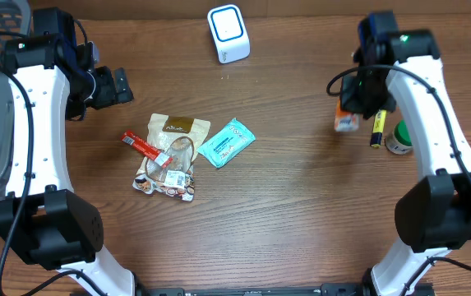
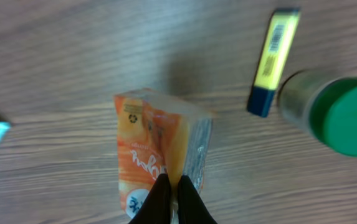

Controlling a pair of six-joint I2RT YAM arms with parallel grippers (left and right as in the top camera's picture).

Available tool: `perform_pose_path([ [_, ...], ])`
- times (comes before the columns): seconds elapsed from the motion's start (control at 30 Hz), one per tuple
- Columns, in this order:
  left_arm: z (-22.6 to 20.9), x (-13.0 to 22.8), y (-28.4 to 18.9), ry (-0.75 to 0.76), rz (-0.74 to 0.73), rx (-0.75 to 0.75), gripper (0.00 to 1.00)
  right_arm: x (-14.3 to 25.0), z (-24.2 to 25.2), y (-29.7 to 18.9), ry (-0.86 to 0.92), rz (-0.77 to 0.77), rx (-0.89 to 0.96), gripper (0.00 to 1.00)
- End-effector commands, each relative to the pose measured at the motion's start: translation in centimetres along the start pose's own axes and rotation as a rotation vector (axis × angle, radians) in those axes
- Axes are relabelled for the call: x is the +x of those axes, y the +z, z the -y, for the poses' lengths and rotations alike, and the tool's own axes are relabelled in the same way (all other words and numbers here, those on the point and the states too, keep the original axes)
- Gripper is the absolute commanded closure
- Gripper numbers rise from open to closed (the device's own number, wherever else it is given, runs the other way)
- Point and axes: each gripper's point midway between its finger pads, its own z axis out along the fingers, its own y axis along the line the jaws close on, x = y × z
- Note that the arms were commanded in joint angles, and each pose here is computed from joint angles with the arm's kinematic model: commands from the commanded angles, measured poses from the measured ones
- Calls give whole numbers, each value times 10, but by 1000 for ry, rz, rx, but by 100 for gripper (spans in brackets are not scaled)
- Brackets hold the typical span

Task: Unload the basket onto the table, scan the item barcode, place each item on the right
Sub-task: 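Move the orange box right and release it beside the jar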

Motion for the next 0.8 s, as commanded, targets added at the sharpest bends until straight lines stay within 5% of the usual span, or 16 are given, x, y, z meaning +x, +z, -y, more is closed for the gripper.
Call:
perform_pose_path([
  [0.0, 4, 1, -1, 18, 2, 9, 0, 13, 4, 27, 20, -59, 3, 96],
  [0.23, 4, 1, -1, 18, 2, 9, 0, 27, 39, 60, 15, -83, 189, 96],
  [0.57, 4, 1, -1, 18, 2, 9, 0, 24, 42, 65, 19, -67, 197, 95],
  [0.77, 4, 1, -1, 19, 2, 9, 0, 23, 41, 66, 20, -63, 196, 85],
])
